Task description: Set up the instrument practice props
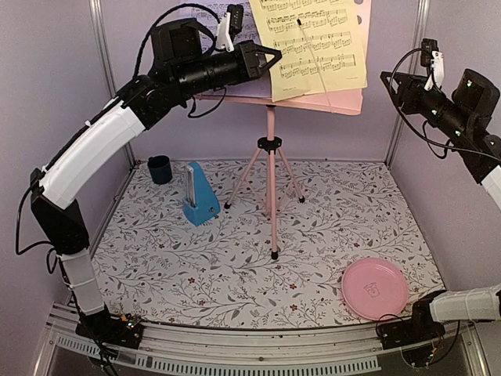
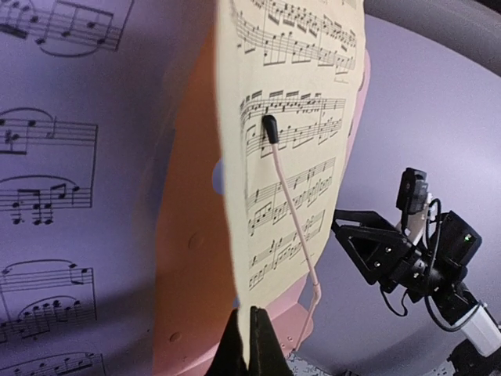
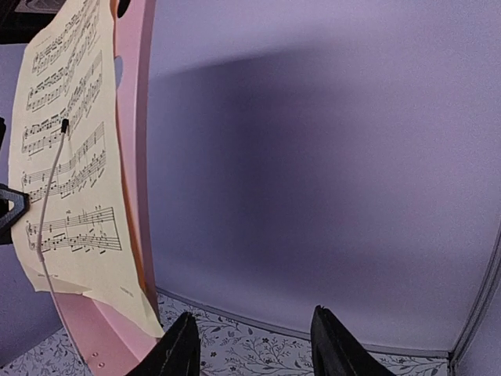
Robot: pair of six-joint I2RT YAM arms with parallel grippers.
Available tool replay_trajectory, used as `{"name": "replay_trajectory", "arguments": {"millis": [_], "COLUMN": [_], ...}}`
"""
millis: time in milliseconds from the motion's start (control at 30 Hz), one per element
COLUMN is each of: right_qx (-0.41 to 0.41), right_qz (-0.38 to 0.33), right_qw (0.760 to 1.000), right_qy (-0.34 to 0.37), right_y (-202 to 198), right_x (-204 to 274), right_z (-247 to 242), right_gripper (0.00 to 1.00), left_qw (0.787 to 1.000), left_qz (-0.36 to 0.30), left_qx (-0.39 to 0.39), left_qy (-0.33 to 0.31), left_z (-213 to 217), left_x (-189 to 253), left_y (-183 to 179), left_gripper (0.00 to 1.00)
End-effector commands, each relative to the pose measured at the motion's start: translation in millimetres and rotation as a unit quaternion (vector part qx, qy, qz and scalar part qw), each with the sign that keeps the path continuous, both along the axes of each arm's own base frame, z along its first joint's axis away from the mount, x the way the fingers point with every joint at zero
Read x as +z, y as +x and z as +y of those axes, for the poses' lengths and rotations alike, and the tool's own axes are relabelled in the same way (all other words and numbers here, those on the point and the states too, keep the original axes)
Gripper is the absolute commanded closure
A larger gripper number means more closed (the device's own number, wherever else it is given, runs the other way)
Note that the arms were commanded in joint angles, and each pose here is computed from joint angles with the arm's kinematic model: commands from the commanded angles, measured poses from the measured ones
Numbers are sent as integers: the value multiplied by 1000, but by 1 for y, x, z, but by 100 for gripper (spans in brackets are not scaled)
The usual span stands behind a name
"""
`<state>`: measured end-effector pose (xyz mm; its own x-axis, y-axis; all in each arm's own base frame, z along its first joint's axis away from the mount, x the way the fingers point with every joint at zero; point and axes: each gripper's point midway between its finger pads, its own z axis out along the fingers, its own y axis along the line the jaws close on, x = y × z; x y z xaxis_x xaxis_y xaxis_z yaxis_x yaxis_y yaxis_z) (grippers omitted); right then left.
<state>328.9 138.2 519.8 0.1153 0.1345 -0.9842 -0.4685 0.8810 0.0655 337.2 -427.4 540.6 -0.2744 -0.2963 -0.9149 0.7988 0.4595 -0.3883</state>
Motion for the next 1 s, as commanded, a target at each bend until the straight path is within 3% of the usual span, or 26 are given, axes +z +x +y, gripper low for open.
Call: {"name": "replay_trajectory", "arguments": {"millis": [0,267,833,967], "right_qx": [52,164,153,162], "right_qz": [16,9,-1,-1], "right_qw": [998,986,988,987], "right_qy": [21,23,23,23], "right_y": [-7,-20,-5,-4], "right_x": [5,13,24,24], "right_z": [2,33,34,36], "right_gripper": [48,42,42,52], "left_qw": [1000,1000,999,999], "left_qz": [-23,-28,-34,-34], "left_qx": [-2,-3,-22,-22], "left_qy": [0,7,21,21], "left_z": [-2,-4,-15,-15], "left_x": [14,12,1,1], "left_y": [-6,-5,-4,-2], "left_gripper": [100,100,100,100]}}
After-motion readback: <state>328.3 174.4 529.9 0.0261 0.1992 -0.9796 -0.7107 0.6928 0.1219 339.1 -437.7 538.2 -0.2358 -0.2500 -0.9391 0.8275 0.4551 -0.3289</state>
